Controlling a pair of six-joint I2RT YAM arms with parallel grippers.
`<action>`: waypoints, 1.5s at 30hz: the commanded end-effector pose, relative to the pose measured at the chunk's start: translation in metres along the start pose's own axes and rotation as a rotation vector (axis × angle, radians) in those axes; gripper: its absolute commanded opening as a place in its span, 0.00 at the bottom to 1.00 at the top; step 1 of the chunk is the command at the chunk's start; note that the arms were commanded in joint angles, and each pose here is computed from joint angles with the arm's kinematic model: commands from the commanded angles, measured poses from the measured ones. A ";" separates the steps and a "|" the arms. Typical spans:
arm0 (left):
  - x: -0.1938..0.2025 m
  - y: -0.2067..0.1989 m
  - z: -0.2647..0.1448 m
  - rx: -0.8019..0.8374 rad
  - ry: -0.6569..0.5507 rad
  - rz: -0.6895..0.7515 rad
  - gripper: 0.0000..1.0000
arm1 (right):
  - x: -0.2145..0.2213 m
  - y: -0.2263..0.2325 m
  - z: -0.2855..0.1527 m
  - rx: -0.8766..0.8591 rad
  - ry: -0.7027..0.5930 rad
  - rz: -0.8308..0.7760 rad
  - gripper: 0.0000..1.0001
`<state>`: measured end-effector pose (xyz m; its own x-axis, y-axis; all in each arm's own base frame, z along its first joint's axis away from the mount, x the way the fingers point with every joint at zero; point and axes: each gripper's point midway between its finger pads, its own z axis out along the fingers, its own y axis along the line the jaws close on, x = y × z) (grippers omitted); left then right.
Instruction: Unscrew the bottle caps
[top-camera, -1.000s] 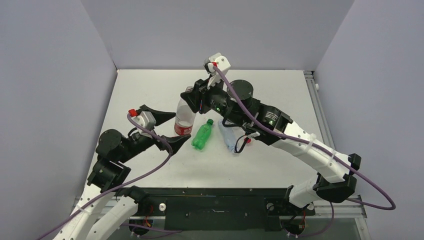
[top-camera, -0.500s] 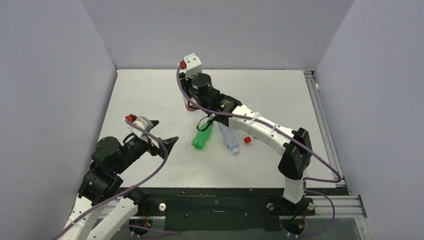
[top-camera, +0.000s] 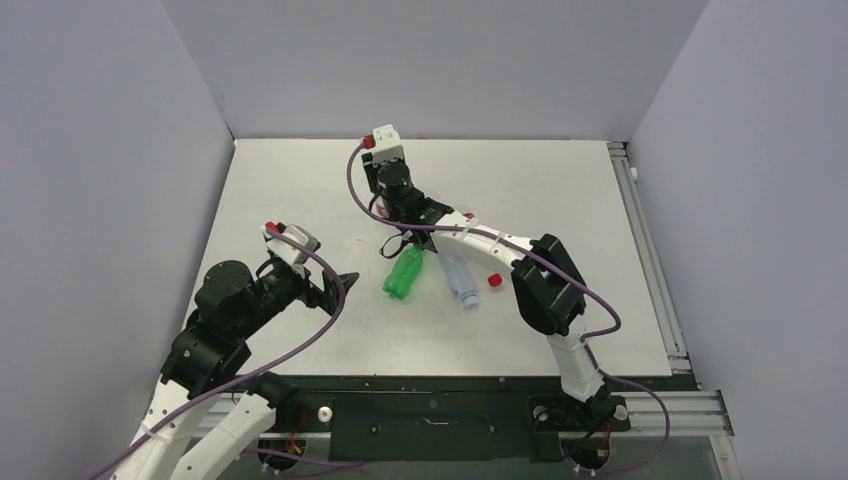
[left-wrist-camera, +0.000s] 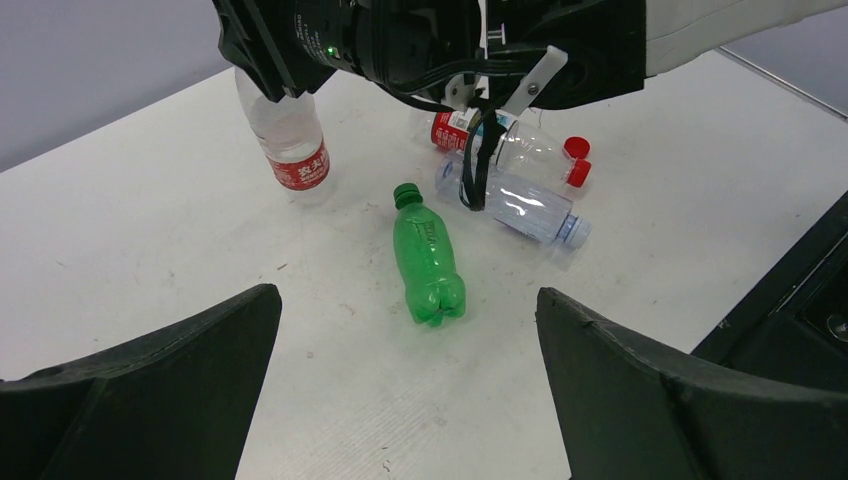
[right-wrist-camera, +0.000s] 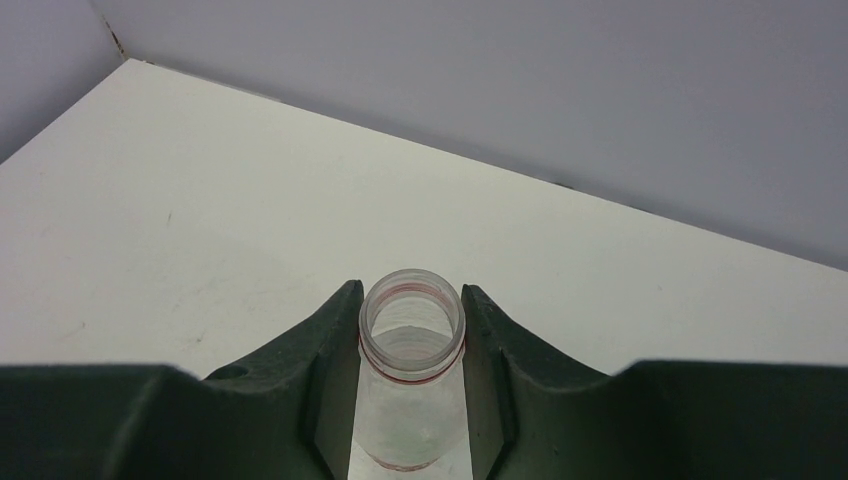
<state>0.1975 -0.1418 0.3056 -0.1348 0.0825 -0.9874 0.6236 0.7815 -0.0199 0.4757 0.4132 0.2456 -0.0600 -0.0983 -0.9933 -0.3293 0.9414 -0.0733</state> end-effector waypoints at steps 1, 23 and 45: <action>-0.024 0.001 -0.002 -0.004 -0.048 0.006 0.97 | -0.025 -0.012 0.013 0.038 -0.088 0.129 0.00; -0.030 -0.004 -0.003 0.024 -0.072 0.011 0.97 | -0.013 -0.022 -0.005 0.027 -0.065 0.153 0.72; -0.017 0.003 0.020 0.007 -0.028 0.002 0.97 | -0.046 -0.056 -0.081 0.022 -0.055 0.293 0.82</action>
<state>0.2027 -0.1482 0.3052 -0.1463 0.0886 -0.9853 0.6374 0.7702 -0.0254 0.4478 0.3618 0.2668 -0.1068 0.0710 -0.9917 -0.2943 0.9505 0.0997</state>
